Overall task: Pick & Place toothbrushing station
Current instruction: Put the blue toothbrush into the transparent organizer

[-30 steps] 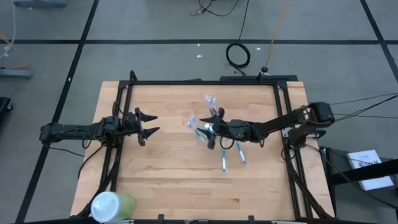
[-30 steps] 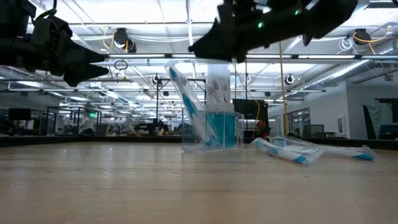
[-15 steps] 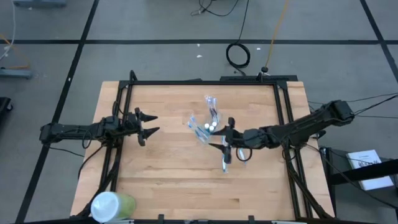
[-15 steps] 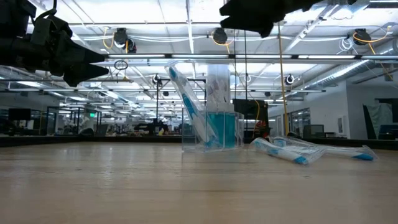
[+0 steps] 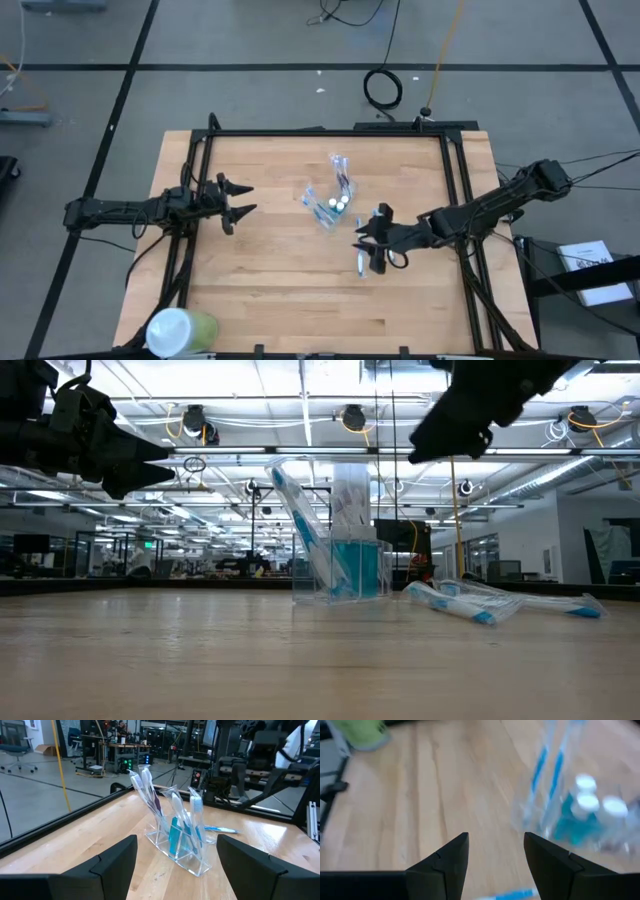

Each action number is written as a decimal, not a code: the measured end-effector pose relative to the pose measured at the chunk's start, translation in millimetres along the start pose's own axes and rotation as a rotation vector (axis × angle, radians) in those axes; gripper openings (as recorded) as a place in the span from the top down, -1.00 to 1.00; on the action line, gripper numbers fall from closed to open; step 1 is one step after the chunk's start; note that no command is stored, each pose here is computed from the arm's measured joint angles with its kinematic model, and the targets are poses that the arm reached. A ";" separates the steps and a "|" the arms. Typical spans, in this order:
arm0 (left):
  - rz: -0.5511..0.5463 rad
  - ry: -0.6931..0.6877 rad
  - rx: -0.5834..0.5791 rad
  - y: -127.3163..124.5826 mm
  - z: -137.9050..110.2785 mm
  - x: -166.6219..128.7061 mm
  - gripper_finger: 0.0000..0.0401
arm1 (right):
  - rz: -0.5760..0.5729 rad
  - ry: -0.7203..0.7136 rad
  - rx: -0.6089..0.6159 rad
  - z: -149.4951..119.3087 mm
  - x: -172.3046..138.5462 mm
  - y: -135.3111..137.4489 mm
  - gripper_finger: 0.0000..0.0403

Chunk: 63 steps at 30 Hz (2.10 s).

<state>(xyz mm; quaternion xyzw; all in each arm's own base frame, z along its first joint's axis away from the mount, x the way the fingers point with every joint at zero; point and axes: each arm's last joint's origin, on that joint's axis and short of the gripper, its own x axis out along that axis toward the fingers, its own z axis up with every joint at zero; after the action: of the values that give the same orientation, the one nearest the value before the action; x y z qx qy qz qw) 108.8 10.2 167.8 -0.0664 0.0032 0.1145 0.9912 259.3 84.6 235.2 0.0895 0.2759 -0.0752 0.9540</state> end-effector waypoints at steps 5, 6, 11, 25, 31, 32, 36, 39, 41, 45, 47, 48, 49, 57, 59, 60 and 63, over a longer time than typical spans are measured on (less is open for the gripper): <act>0.000 0.000 0.000 0.0 0.0 0.0 -0.41 | -0.066 0.093 0.080 -8.9 0.5 -7.8 0.09; 0.000 0.000 0.000 0.0 0.0 0.0 -0.41 | -0.085 0.111 0.097 -10.4 0.8 -10.4 0.09; 0.000 0.000 0.000 0.0 0.0 0.0 -0.41 | -0.250 0.174 0.167 -18.7 0.2 -25.6 0.09; 0.000 0.000 0.000 0.0 0.0 0.0 -0.41 | -0.493 0.256 0.361 -42.3 3.4 -62.0 0.09; 0.000 0.000 0.000 0.0 0.0 0.0 -0.41 | -0.519 0.261 0.396 -59.3 7.8 -72.8 0.09; 0.000 0.000 0.000 0.0 0.0 0.0 -0.41 | -0.520 0.259 0.398 -61.5 8.4 -74.1 0.09; 0.000 0.000 0.000 0.0 0.0 0.0 -0.41 | -0.511 0.232 0.412 -71.6 12.3 -79.3 0.09; 0.000 0.000 0.000 0.0 0.0 0.0 -0.41 | -0.502 0.214 0.423 -77.6 14.4 -82.3 0.09; 0.000 0.000 0.000 0.0 0.0 0.0 -0.41 | -0.509 0.220 0.423 -82.3 14.5 -85.0 0.09; 0.000 0.000 0.000 0.0 0.0 0.0 -0.41 | -0.509 0.211 0.430 -88.1 15.9 -89.0 0.09; 0.000 0.000 0.000 0.0 0.0 0.0 -0.41 | -0.497 0.215 0.425 -88.0 16.6 -89.4 0.09; 0.000 0.000 0.000 0.0 0.0 0.0 -0.41 | -0.488 0.220 0.423 -88.1 18.1 -89.5 0.08; 0.000 0.000 0.000 0.0 0.0 0.0 -0.41 | -0.482 0.219 0.413 -88.1 20.2 -89.4 0.07; 0.000 0.000 0.000 0.0 0.0 0.0 -0.41 | -0.467 0.237 0.384 -93.9 36.7 -91.2 0.04; 0.000 0.000 0.000 0.0 0.0 0.0 -0.41 | -0.482 0.251 0.384 -96.8 40.4 -93.5 0.04; 0.000 0.000 0.000 0.0 0.0 0.0 -0.41 | -0.490 0.258 0.384 -98.2 41.9 -94.9 0.04; 0.000 0.000 0.000 0.0 0.0 0.0 -0.41 | -0.490 0.257 0.378 -99.7 48.7 -97.3 0.04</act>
<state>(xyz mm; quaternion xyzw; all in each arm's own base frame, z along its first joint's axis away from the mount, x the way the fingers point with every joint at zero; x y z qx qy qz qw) 108.8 10.2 167.8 -0.0664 0.0030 0.1145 0.9912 230.1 6.6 113.5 0.2048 0.3883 -0.3405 0.8315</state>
